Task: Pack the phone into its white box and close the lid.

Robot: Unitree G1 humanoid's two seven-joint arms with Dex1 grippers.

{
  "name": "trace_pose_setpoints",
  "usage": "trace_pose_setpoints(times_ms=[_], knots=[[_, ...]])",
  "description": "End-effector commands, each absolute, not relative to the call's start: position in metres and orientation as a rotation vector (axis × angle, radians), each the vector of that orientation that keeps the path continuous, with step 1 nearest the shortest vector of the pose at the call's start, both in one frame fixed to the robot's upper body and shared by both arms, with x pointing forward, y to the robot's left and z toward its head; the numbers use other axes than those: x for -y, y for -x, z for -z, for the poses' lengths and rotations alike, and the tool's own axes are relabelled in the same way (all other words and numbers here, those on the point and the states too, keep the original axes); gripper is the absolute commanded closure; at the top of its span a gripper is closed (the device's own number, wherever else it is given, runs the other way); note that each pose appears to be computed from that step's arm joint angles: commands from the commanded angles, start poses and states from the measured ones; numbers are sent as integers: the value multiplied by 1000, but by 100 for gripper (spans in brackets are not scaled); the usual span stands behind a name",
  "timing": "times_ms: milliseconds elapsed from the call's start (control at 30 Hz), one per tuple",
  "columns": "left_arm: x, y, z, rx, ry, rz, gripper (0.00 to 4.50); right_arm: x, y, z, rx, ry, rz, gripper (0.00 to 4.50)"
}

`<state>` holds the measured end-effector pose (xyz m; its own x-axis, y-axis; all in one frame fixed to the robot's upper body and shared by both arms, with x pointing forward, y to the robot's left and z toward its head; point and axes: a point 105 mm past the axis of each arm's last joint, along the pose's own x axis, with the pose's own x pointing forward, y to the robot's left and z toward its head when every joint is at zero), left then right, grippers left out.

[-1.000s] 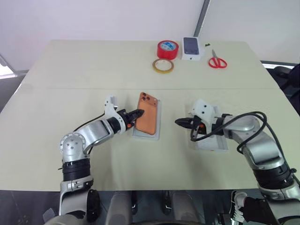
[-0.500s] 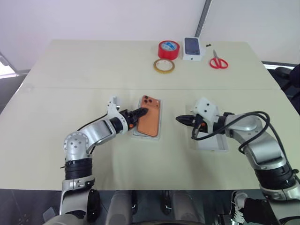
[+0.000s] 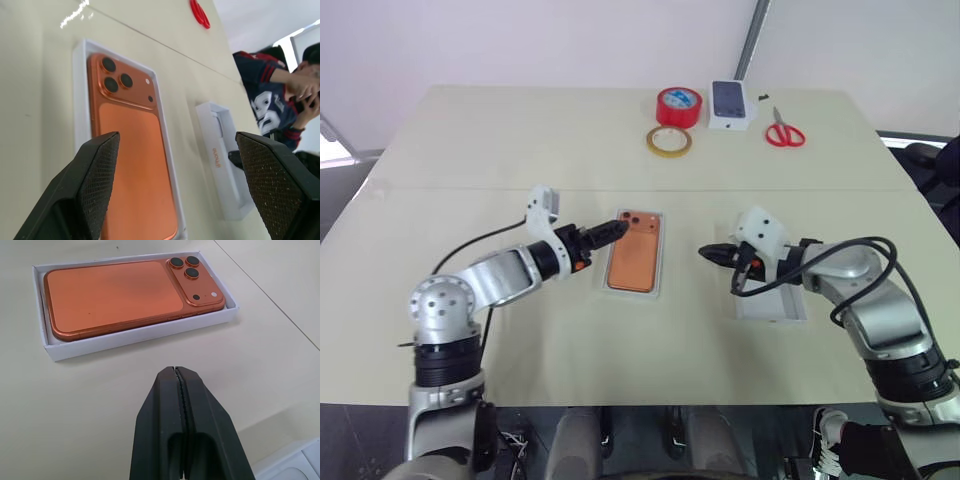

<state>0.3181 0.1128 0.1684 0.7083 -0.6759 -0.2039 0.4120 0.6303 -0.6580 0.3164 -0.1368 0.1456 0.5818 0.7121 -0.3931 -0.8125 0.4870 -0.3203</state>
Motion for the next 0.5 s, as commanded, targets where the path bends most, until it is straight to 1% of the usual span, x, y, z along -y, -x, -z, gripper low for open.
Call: trace_pose_setpoints(times_ms=[33, 100, 133, 167, 233, 267, 333, 367, 500], knots=[[-126, -315, -185, -388, 520, 643, 62, 135, -320, -159, -168, 541, -923, 450], [-146, -323, -182, -356, 371, 538, 62, 135, -327, -157, -189, 569, -889, 450], [-158, -328, -175, -355, 239, 464, 112, 135, -333, -153, -218, 580, -865, 450], [-164, -330, -169, -358, 130, 431, 137, 135, -339, -150, -246, 581, -828, 450], [-165, -334, -160, -361, 57, 428, 232, 131, -346, -145, -292, 564, -798, 450], [-164, -337, -157, -359, 59, 429, 291, 126, -347, -144, -294, 573, -803, 450], [-160, -342, -152, -358, 29, 440, 390, 117, -348, -143, -296, 601, -811, 450], [-157, -344, -147, -367, -5, 446, 448, 112, -349, -142, -299, 624, -808, 450], [-140, -352, -130, -404, -86, 488, 448, 97, -359, -136, -308, 686, -770, 450]])
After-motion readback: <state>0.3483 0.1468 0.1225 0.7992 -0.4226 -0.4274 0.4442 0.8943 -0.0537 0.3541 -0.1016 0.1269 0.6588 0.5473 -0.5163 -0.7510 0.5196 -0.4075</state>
